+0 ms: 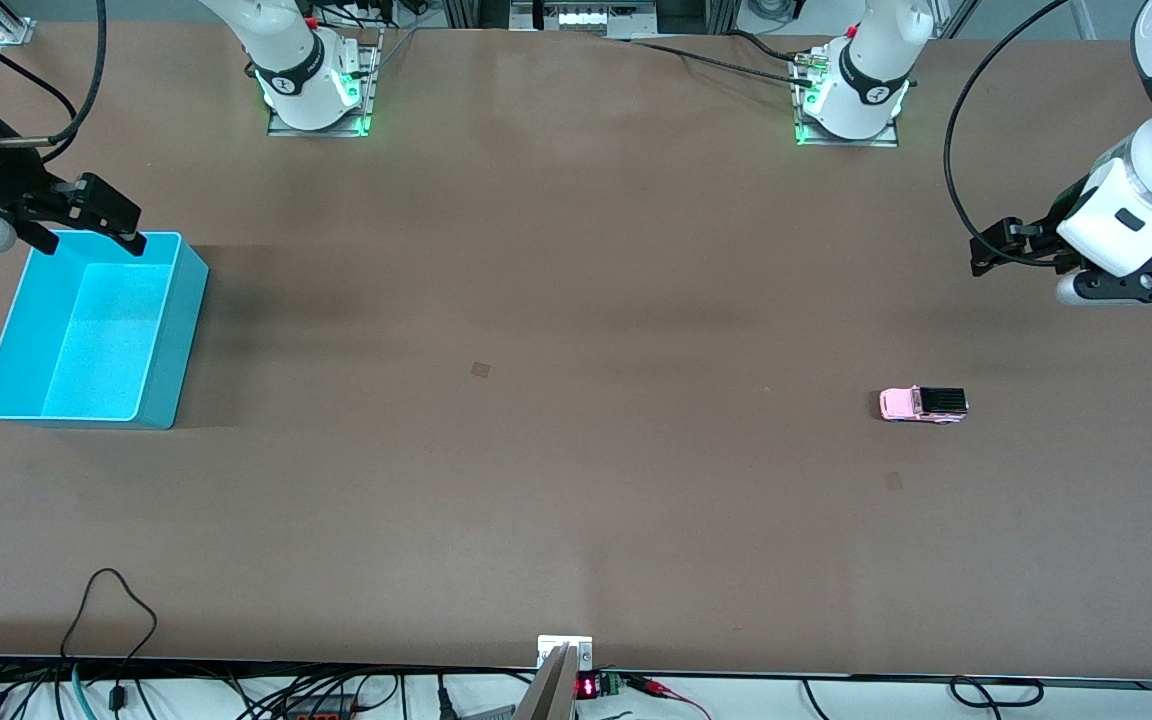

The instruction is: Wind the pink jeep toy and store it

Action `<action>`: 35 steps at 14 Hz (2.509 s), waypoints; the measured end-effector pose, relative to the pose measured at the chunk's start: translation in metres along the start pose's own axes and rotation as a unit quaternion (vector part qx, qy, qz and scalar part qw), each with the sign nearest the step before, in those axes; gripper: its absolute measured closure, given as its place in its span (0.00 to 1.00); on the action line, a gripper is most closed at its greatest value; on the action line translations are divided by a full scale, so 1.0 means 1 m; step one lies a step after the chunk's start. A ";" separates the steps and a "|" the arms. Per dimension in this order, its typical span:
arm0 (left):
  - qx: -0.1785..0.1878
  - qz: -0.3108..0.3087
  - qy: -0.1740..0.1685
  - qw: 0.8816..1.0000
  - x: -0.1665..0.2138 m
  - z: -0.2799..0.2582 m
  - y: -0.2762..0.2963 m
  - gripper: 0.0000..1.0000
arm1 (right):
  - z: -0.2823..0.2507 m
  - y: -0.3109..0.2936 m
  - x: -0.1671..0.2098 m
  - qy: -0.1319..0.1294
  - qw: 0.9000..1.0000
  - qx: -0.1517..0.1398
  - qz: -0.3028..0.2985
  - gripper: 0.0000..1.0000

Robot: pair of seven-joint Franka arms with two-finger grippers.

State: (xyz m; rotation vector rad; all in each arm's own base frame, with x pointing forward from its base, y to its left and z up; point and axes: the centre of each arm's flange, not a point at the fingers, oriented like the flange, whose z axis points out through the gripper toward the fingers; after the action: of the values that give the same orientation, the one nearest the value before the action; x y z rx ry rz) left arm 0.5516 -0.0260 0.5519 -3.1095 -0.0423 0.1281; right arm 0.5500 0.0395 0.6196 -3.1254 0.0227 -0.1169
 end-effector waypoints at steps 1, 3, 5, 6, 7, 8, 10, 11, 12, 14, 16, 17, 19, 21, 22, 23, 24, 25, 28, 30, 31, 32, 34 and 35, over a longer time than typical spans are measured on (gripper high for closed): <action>0.000 0.001 -0.001 1.000 0.000 -0.001 0.001 0.00 | 0.000 0.000 0.000 0.000 1.000 0.000 0.000 0.00; 0.000 -0.001 -0.002 1.000 -0.001 -0.003 0.002 0.00 | 0.000 -0.001 0.000 0.000 1.000 0.000 -0.001 0.00; 0.000 -0.001 0.000 1.000 0.000 -0.006 0.003 0.00 | 0.000 -0.001 0.000 0.000 1.000 0.000 -0.001 0.00; 0.000 -0.002 0.000 1.000 0.000 -0.006 0.003 0.00 | 0.000 -0.001 0.000 -0.001 1.000 0.000 -0.001 0.00; 0.000 -0.003 -0.001 1.000 0.000 -0.005 0.003 0.00 | 0.000 -0.001 0.000 -0.001 1.000 0.000 -0.001 0.00; 0.000 -0.004 -0.001 1.000 0.001 -0.004 0.003 0.00 | 0.000 -0.001 -0.001 -0.001 1.000 0.000 -0.001 0.00; 0.001 -0.004 -0.007 1.000 0.001 -0.002 0.004 0.00 | 0.000 -0.001 -0.001 -0.001 1.000 0.000 -0.001 0.00; 0.001 -0.004 -0.012 1.000 0.000 -0.001 0.004 0.00 | 0.000 -0.001 -0.001 -0.001 1.000 0.000 -0.001 0.00; 0.002 -0.004 -0.015 1.000 0.000 -0.001 0.004 0.00 | 0.000 -0.001 -0.001 -0.002 1.000 0.000 -0.001 0.00; 0.002 -0.004 -0.018 1.000 -0.001 0.000 0.004 0.00 | 0.000 -0.001 -0.001 -0.002 1.000 0.000 -0.001 0.00; 0.002 -0.004 -0.018 1.000 -0.001 0.000 0.004 0.00 | 0.000 -0.001 -0.001 -0.002 1.000 0.000 -0.001 0.00; 0.002 -0.004 -0.019 1.000 -0.001 0.000 0.004 0.00 | 0.000 -0.001 -0.001 -0.002 1.000 0.000 -0.001 0.00; 0.003 -0.004 -0.028 1.000 -0.003 0.001 0.003 0.00 | 0.000 -0.001 -0.001 -0.002 1.000 0.000 -0.001 0.00; 0.002 -0.004 -0.049 0.999 -0.008 0.003 0.004 0.00 | 0.000 -0.001 -0.001 -0.003 1.000 0.000 -0.001 0.00; -0.002 -0.003 -0.060 0.998 -0.011 0.003 0.006 0.00 | 0.000 -0.001 -0.001 -0.003 1.000 0.000 -0.001 0.00; -0.011 -0.002 -0.071 0.997 -0.014 0.003 0.008 0.00 | 0.000 -0.001 -0.001 -0.003 1.000 0.000 -0.001 0.00; -0.017 -0.002 -0.082 0.997 -0.016 0.004 0.010 0.00 | 0.000 -0.001 -0.001 -0.003 1.000 0.000 -0.001 0.00; -0.019 -0.002 -0.091 0.996 -0.018 0.005 0.011 0.00 | 0.000 -0.001 -0.001 -0.003 1.000 0.000 -0.001 0.00; -0.021 0.024 -0.114 0.993 -0.023 0.009 0.014 0.00 | 0.000 -0.001 -0.001 -0.003 1.000 0.000 -0.001 0.00; -0.028 0.082 -0.118 0.989 -0.021 0.013 0.014 0.00 | 0.000 -0.001 -0.001 -0.003 1.000 0.000 -0.001 0.00; -0.032 0.114 -0.121 0.986 -0.019 0.017 0.013 0.00 | 0.000 -0.001 -0.001 -0.004 1.000 0.000 -0.001 0.00; -0.036 0.144 -0.124 0.981 -0.017 0.021 0.011 0.00 | 0.000 -0.001 -0.001 -0.004 1.000 0.000 -0.001 0.00; -0.037 0.245 -0.131 0.960 -0.005 0.040 -0.002 0.00 | 0.000 -0.001 -0.002 -0.005 1.000 0.000 -0.001 0.00; -0.036 0.282 -0.129 0.950 0.001 0.048 -0.009 0.00 | 0.000 -0.001 -0.002 -0.005 1.000 -0.001 -0.001 0.00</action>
State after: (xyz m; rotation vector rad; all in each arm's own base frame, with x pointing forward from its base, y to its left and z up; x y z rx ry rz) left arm 0.5488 -0.0156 0.5046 -3.0472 0.8542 0.5507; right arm 0.5484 0.0406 0.6192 -3.1270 0.0202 -0.1013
